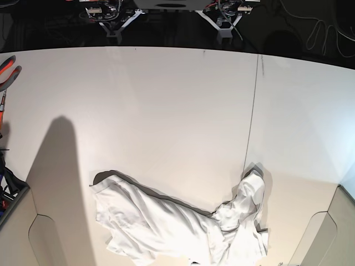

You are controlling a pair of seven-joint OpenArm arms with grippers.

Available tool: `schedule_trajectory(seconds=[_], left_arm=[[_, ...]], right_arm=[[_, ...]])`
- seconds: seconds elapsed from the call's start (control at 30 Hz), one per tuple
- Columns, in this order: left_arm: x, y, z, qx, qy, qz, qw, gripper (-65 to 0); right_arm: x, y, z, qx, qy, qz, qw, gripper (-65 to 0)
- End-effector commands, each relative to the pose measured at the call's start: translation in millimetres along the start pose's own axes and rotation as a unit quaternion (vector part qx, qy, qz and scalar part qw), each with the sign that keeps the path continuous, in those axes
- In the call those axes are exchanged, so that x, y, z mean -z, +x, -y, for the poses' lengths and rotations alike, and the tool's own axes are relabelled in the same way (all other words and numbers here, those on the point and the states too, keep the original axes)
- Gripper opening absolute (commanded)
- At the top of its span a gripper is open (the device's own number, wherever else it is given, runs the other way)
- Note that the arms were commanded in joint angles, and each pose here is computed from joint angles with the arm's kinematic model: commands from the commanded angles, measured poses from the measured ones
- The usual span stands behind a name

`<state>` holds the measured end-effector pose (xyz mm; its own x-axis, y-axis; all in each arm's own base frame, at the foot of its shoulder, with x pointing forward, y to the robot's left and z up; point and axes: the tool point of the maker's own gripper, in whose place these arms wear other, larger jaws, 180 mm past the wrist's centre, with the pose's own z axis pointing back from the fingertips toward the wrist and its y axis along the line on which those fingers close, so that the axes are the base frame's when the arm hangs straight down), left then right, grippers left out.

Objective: Layout the t-shirt on the table in an organized manner, then fold the t-shirt properly
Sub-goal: 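Lower both grippers from rest toward the crumpled white t-shirt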

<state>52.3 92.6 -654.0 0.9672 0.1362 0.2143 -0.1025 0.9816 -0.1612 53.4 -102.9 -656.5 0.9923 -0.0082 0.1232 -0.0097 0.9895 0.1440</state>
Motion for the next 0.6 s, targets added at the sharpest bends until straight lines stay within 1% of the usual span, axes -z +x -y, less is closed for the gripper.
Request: schedule_trajectory(seconds=[0.0, 0.13, 0.23, 0.33, 0.57], left_arm=[[-1, 1, 4, -0.001, -0.006, 0.009, 1.000, -63.9], [-6, -6, 1, -0.002, -0.004, 0.018, 1.000, -63.9], [-9, -13, -1, -0.015, -0.003, 0.020, 1.000, -63.9], [-14, -19, -8, -0.020, 0.002, 0.023, 1.000, -63.9], [-29, -33, -34, -0.008, 0.020, 0.030, 0.999, -63.9]], right_arm=[[-1, 7, 0, -0.001, 0.003, 0.012, 0.9999, -65.0], [-5, 10, 4, -0.005, 0.002, 0.028, 0.9996, -65.0], [-8, 8, 16, -0.009, -0.006, 0.032, 0.9994, -65.0], [-13, -2, 32, -0.013, -0.018, 0.028, 0.9994, -65.0], [-30, -29, 68, -0.030, -0.042, 0.026, 0.9983, -65.0]])
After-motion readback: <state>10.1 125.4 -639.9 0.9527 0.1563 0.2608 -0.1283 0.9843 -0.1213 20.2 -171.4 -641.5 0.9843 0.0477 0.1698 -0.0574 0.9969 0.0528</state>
